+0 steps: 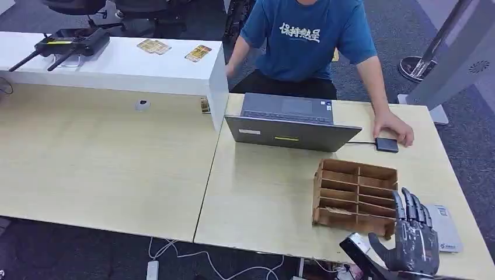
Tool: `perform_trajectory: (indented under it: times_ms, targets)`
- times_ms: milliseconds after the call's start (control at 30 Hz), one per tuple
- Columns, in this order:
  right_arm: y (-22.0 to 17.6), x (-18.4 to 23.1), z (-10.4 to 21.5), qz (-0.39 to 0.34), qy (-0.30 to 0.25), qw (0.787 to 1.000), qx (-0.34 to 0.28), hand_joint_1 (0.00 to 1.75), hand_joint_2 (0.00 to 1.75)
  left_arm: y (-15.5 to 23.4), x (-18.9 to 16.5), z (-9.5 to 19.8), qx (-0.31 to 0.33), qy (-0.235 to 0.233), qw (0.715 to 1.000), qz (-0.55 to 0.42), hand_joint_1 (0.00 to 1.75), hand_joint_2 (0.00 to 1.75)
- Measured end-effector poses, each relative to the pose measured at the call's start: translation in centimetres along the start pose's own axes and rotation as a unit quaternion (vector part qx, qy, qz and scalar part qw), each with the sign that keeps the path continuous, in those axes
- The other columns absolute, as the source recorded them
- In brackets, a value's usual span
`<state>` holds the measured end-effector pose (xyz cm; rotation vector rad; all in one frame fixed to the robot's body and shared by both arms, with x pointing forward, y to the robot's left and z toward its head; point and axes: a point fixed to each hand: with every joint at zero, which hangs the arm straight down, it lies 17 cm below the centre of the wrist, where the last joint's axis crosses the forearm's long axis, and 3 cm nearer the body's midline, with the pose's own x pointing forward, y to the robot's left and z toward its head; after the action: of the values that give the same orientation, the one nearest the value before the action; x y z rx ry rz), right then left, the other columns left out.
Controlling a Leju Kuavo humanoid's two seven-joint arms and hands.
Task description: Pass the card to the sensor for recognition and then transmit it.
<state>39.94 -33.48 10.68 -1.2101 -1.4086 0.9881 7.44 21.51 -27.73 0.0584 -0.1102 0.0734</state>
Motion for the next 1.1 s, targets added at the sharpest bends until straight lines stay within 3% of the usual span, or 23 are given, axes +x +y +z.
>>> perform_trajectory:
  times_ms: [733, 1100]
  targets:
    - [0.8, 0.4, -0.8, 0.004, -0.004, 1.000, 0.009, 0.00, 1.75, 0.0, 0.0, 0.0, 0.000, 0.000, 1.000, -0.001, 0.00, 0.00]
    - [0.3, -3.1, -2.3, 0.086, 0.011, 0.995, 0.049, 0.00, 1.75, 0.0, 0.0, 0.0, -0.001, 0.000, 1.000, 0.004, 0.00, 0.00]
